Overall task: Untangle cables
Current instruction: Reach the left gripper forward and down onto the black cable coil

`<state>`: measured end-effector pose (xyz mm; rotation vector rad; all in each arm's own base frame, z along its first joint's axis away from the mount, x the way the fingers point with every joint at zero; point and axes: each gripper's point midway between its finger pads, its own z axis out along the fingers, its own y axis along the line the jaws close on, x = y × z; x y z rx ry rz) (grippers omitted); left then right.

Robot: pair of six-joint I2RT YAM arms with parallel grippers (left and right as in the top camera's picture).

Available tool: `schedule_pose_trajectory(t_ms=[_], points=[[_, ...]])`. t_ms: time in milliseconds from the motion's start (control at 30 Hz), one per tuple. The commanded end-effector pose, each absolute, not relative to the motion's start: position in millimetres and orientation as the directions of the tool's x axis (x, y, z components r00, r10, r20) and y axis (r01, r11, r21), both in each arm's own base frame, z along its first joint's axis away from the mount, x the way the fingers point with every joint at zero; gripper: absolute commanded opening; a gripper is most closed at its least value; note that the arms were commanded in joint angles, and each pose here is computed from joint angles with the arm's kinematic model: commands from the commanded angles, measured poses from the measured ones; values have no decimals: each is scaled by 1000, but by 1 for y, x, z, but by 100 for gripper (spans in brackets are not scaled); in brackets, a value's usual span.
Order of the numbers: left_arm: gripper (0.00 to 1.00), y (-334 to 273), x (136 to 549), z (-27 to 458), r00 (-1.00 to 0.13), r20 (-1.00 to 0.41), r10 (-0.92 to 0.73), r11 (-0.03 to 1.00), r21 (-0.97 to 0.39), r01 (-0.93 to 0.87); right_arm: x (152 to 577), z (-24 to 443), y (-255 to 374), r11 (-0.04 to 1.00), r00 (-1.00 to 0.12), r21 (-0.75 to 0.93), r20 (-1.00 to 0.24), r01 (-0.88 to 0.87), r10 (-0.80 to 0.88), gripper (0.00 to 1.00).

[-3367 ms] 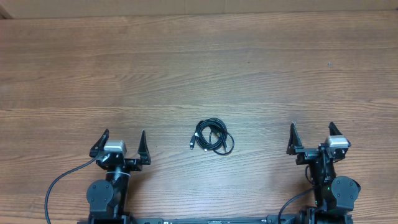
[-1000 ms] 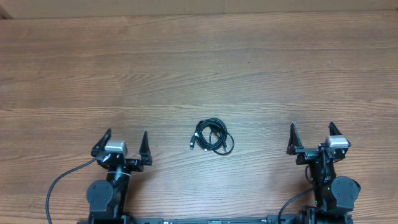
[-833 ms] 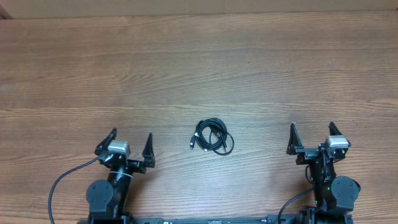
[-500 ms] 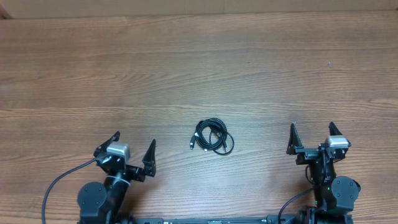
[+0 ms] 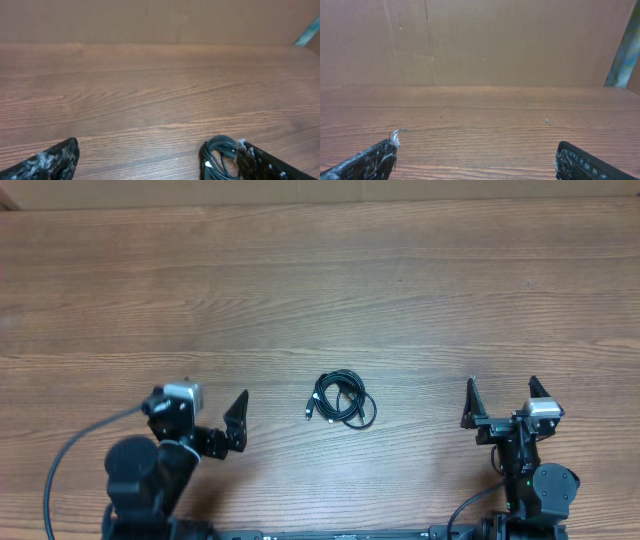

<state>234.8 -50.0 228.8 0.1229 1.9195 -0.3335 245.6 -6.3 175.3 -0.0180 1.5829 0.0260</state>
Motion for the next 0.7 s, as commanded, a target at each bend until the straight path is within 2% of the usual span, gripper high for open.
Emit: schedule_pose_trajectory(t_ms=[0,233,367,567,667], points=[[100,-55,243,246,-399,-913,-86,943,-204,262,246,173,-8,1000,-10,3,-1000,-19,3,100],[100,-62,267,246,-568,-820,-71,936,-252,247,246,173,-8,1000,-10,3,-1000,-19,3,100],[100,-82,279,241,-643,-766,1,921,-250,299,246,173,-8,1000,-10,3,-1000,-19,3,100],[99,-116,291,204,-761,-638,117,904,-249,348,246,173,-8,1000,-10,3,-1000,-19,3,100],[100,-135,289,180,-810,-564,157,875,-301,379,246,173,-8,1000,-10,3,-1000,-19,3,100]])
